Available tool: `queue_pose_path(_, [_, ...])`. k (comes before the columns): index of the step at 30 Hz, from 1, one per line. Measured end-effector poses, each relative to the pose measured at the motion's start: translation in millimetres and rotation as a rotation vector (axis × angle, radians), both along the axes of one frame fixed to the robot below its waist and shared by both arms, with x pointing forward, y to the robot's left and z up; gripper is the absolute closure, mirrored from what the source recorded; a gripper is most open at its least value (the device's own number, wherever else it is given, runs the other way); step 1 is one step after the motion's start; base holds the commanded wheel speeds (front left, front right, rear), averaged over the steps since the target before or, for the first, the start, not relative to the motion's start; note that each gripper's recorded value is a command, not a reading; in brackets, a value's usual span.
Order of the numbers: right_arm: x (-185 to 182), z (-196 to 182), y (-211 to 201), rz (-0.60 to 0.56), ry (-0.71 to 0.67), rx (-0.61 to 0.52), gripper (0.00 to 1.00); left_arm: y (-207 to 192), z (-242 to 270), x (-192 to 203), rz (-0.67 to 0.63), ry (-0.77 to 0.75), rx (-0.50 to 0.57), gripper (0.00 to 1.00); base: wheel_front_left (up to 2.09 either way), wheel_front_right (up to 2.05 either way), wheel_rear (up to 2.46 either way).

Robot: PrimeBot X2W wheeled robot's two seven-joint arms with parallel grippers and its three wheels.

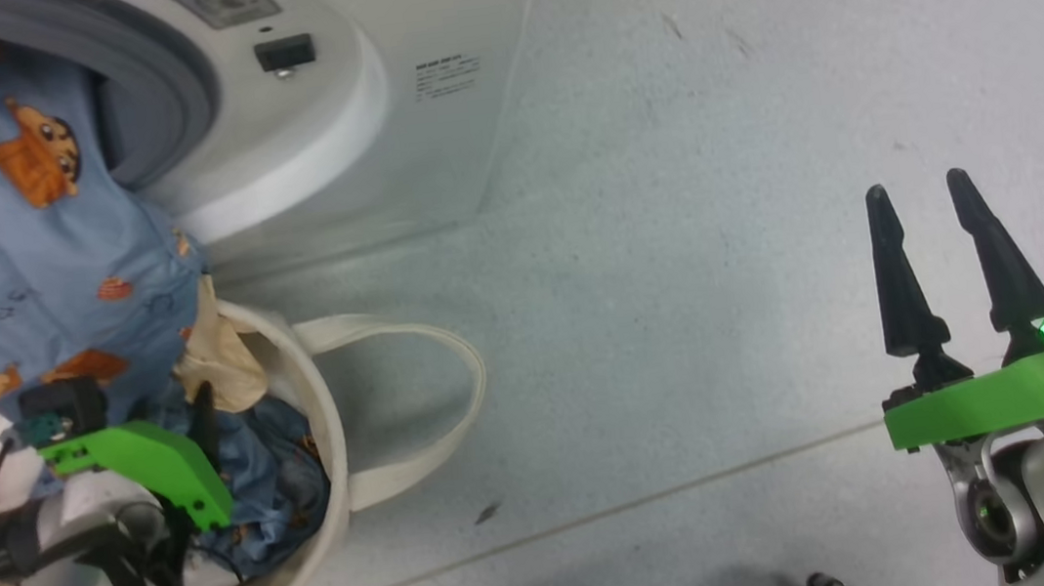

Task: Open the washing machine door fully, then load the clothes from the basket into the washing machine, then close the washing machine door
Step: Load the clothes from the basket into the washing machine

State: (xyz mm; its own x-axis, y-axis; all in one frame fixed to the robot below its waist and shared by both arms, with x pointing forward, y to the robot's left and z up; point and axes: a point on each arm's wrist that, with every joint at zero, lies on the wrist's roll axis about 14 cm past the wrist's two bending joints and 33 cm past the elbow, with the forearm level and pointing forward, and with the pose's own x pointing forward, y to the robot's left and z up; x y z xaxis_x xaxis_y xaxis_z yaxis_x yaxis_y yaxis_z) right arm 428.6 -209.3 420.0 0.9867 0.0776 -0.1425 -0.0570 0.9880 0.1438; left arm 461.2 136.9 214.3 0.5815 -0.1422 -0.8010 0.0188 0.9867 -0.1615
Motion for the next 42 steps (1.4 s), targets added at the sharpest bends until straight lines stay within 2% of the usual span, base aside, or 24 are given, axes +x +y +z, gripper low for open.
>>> queue_pose_path(13, [3, -20, -5, -0.021, 0.041, -0.021, 0.00, 14, -16, 31, 0.065, -0.023, 0.086, 0.00, 0.00, 0.00, 0.00])
queue_pose_path(15, [4, -20, -5, -0.020, 0.042, -0.021, 0.00, 15, -14, 37, 0.079, -0.045, 0.079, 1.00, 0.00, 0.00, 0.00])
queue_pose_path(28, [6, -9, 4, -0.002, 0.010, 0.003, 0.00, 28, 24, 52, 0.178, -0.192, 0.016, 1.00, 0.00, 0.00, 0.00])
queue_pose_path(35, [6, 15, 18, 0.029, -0.047, 0.051, 0.00, 33, 98, 77, 0.211, -0.431, -0.068, 1.00, 0.00, 0.00, 0.00])
queue_pose_path(42, [-1, 38, 23, 0.039, -0.094, 0.078, 0.00, 38, 158, 73, 0.196, -0.597, -0.087, 1.00, 0.00, 0.00, 0.00])
